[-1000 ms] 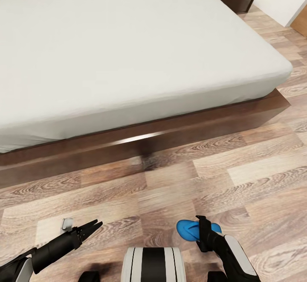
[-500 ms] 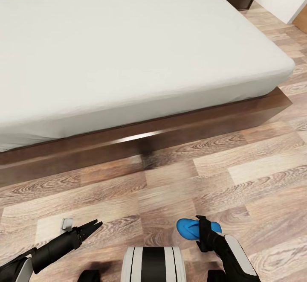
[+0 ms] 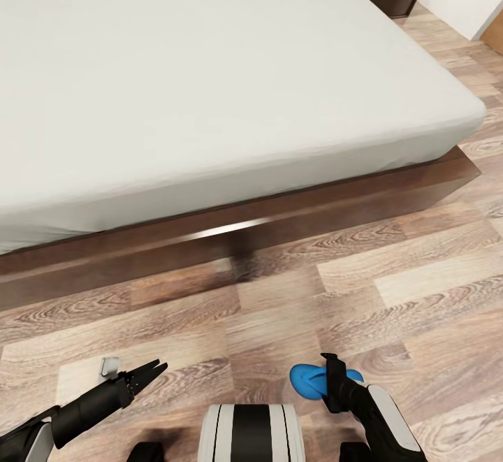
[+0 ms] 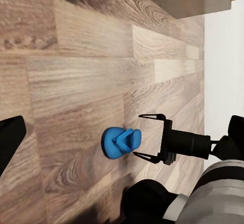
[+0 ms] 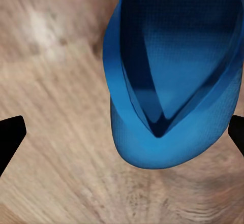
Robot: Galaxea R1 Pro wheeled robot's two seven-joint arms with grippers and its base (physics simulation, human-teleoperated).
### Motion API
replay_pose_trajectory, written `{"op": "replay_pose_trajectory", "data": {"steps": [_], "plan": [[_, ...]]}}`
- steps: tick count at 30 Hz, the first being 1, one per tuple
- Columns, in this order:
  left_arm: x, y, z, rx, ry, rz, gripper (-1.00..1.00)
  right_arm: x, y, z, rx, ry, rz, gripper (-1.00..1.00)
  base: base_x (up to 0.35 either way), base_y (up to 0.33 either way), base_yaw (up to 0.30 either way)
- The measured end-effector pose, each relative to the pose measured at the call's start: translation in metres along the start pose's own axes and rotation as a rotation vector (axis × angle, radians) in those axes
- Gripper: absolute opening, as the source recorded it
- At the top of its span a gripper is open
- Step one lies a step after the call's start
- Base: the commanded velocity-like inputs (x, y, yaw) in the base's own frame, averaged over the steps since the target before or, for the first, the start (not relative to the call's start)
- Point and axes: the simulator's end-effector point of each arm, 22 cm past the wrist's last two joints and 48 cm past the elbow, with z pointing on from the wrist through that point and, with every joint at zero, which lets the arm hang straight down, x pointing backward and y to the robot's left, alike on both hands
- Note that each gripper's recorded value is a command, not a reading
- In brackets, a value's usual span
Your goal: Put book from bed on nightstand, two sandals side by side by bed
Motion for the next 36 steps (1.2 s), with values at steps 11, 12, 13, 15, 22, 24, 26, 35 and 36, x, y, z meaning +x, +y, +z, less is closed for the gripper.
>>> {"op": "replay_pose_trajectory", "data": {"steps": [11, 12, 13, 15, 22, 24, 26, 35, 36], "plan": [[0.000, 0.000, 0.000, 0.001, -0.001, 0.000, 1.00, 0.000, 0.000, 0.000, 0.000, 0.000, 0.000, 1.00, 0.000, 0.000, 0.000], [0.000, 0.000, 0.000, 0.000, -0.001, 0.000, 1.00, 0.000, 0.000, 0.000, 0.000, 0.000, 0.000, 1.00, 0.000, 0.000, 0.000], [0.000, 0.000, 0.000, 0.000, 0.000, 0.000, 1.00, 0.000, 0.000, 0.000, 0.000, 0.001, 0.001, 1.00, 0.000, 0.000, 0.000], [0.000, 0.000, 0.000, 0.000, 0.000, 0.000, 1.00, 0.000, 0.000, 0.000, 0.000, 0.000, 0.000, 1.00, 0.000, 0.000, 0.000], [0.008, 0.010, 0.002, -0.013, 0.015, -0.021, 1.00, -0.003, -0.013, 0.008, 0.028, -0.003, 0.005, 1.00, 0.000, 0.000, 0.000], [0.010, 0.013, 0.002, -0.016, 0.018, -0.027, 1.00, -0.003, -0.016, 0.010, 0.036, -0.003, 0.006, 1.00, 0.000, 0.000, 0.000], [0.013, 0.015, 0.003, -0.019, 0.022, -0.034, 1.00, -0.004, -0.020, 0.012, 0.044, -0.005, 0.007, 1.00, 0.000, 0.000, 0.000], [0.020, 0.023, 0.004, -0.029, 0.033, -0.053, 1.00, -0.006, -0.031, 0.019, 0.068, -0.007, 0.012, 1.00, 0.000, 0.000, 0.000], [0.020, 0.023, 0.004, -0.029, 0.034, -0.053, 1.00, -0.006, -0.031, 0.019, 0.068, -0.007, 0.011, 1.00, 0.000, 0.000, 0.000]]}}
